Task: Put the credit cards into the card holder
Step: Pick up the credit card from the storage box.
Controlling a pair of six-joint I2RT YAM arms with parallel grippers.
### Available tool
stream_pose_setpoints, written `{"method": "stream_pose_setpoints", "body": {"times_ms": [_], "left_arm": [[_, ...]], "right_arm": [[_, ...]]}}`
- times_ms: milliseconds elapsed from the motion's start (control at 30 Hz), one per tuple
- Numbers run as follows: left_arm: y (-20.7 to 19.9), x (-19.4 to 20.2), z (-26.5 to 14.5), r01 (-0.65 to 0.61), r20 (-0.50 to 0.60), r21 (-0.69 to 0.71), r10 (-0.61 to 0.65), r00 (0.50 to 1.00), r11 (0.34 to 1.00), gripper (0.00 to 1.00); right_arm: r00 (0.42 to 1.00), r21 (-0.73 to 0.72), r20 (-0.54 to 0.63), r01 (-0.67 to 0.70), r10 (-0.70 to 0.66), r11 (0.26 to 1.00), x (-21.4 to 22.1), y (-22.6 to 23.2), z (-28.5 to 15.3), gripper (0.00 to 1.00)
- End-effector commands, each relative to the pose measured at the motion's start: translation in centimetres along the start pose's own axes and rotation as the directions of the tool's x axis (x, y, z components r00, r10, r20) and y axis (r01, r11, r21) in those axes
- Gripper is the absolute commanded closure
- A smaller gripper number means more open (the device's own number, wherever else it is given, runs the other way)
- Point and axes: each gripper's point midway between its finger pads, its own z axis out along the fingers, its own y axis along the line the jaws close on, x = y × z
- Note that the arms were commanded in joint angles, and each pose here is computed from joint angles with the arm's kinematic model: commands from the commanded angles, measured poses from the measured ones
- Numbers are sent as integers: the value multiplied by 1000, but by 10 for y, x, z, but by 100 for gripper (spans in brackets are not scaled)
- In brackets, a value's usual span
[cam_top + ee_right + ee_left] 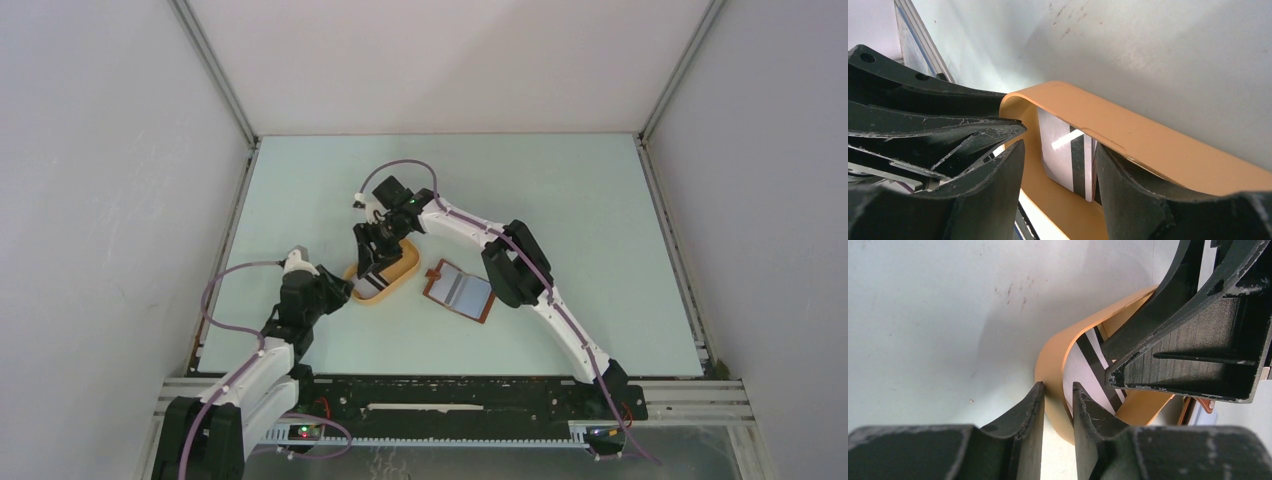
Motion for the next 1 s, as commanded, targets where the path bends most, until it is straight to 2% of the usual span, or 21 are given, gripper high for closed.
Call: {"method": "stream_pose_setpoints", "body": {"times_ms": [0,367,533,800,967], "left_arm": [[-12,-11,0,-17,17,36,16,1000,999,72],[-10,-12,-1,-13,24,27,13,1000,1000,73],[-9,-12,-1,-12,27,23,11,1000,1000,73],[-9,-14,-2,-10,37,19,9,999,1000,73],[-9,-14,-2,-10,37,18,9,999,1000,73]], "right_arm": [[998,-142,-58,-42,34,989,14,56,-10,38],[998,-210,-50,-39,29,977,12,81,-28,39],[998,-197,-54,-47,37,979,14,75,-23,41],[999,-93,-28,-34,32,995,13,49,-22,42],[999,-106,-26,-41,39,994,12,44,-26,47]]}}
